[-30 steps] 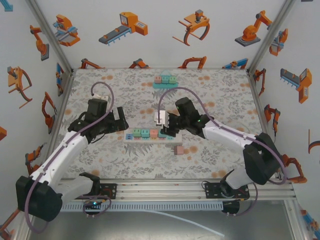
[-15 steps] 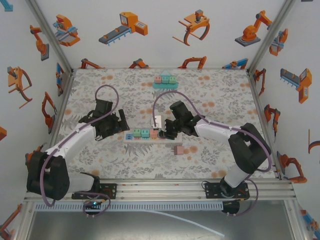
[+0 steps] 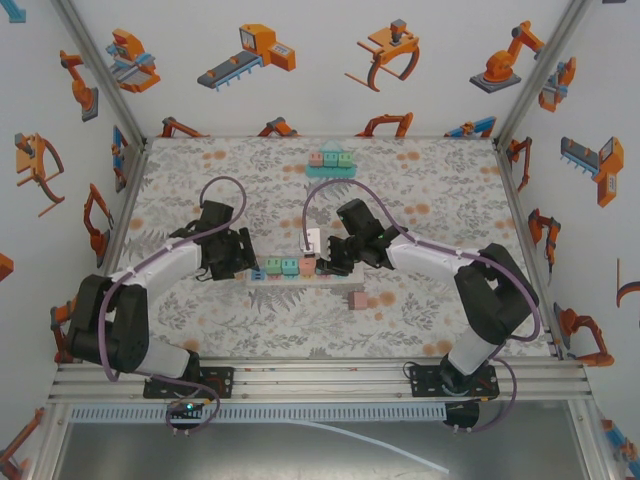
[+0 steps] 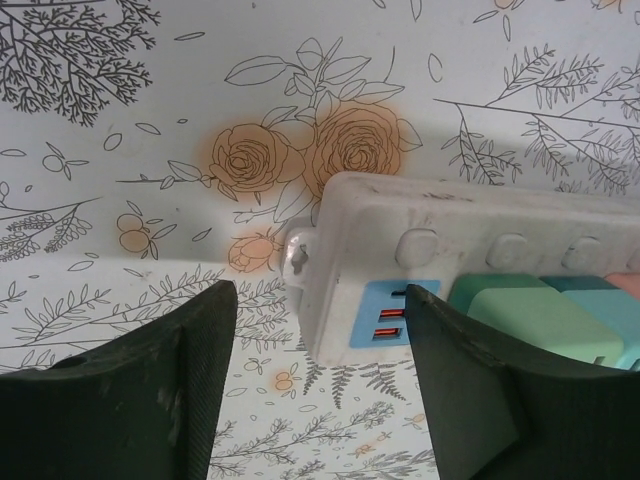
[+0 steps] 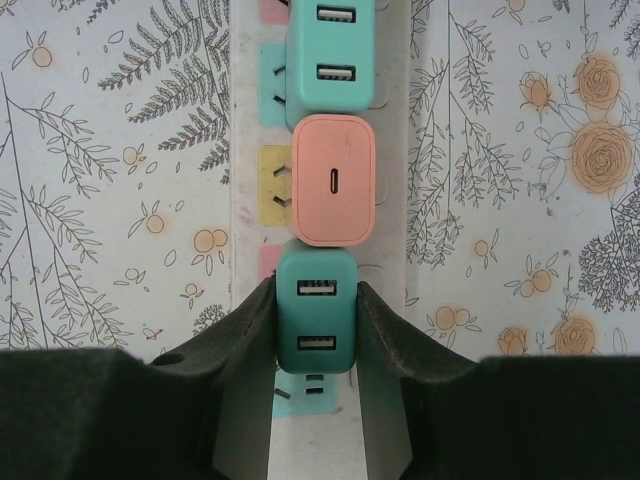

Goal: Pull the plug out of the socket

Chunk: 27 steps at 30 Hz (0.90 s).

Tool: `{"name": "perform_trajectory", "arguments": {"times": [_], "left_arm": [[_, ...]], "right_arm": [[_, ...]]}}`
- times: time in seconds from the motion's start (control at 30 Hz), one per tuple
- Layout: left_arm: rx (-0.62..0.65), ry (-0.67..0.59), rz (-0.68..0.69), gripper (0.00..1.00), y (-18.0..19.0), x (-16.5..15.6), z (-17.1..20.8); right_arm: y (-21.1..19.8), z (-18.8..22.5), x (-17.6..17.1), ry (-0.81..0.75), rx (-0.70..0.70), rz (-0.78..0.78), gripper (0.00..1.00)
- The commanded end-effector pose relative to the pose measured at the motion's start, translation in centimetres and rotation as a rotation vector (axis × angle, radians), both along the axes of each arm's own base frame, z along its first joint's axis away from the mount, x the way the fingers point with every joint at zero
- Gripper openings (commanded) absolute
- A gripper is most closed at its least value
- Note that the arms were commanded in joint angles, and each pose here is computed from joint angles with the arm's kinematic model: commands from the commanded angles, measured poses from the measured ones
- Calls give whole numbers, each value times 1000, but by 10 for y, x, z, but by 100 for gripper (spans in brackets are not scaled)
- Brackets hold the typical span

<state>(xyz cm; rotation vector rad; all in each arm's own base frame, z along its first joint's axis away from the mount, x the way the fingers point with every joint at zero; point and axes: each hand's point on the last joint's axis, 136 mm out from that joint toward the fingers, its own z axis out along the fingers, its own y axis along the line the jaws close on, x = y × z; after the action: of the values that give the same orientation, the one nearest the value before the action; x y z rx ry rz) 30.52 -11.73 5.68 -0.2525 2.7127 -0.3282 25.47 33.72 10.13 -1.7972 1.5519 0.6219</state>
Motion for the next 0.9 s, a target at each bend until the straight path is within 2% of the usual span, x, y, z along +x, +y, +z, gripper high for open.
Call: {"name": "perform_trajectory", "arguments": {"times": [0.0, 0.33, 0.63, 0.87], "left_arm": [[1, 40, 6, 61, 2, -7, -7], [-4, 118, -45, 55, -8, -13, -25], [138, 159, -84, 51, -3, -27, -41], [197, 177, -84, 51, 1, -33, -50]], "right_arm": [[3, 2, 4, -21, -16, 2, 25], [1, 6, 12, -51, -34, -46, 23], [13, 42, 20, -48, 80, -98, 17], [18, 60, 22, -46, 120, -103, 15]]}}
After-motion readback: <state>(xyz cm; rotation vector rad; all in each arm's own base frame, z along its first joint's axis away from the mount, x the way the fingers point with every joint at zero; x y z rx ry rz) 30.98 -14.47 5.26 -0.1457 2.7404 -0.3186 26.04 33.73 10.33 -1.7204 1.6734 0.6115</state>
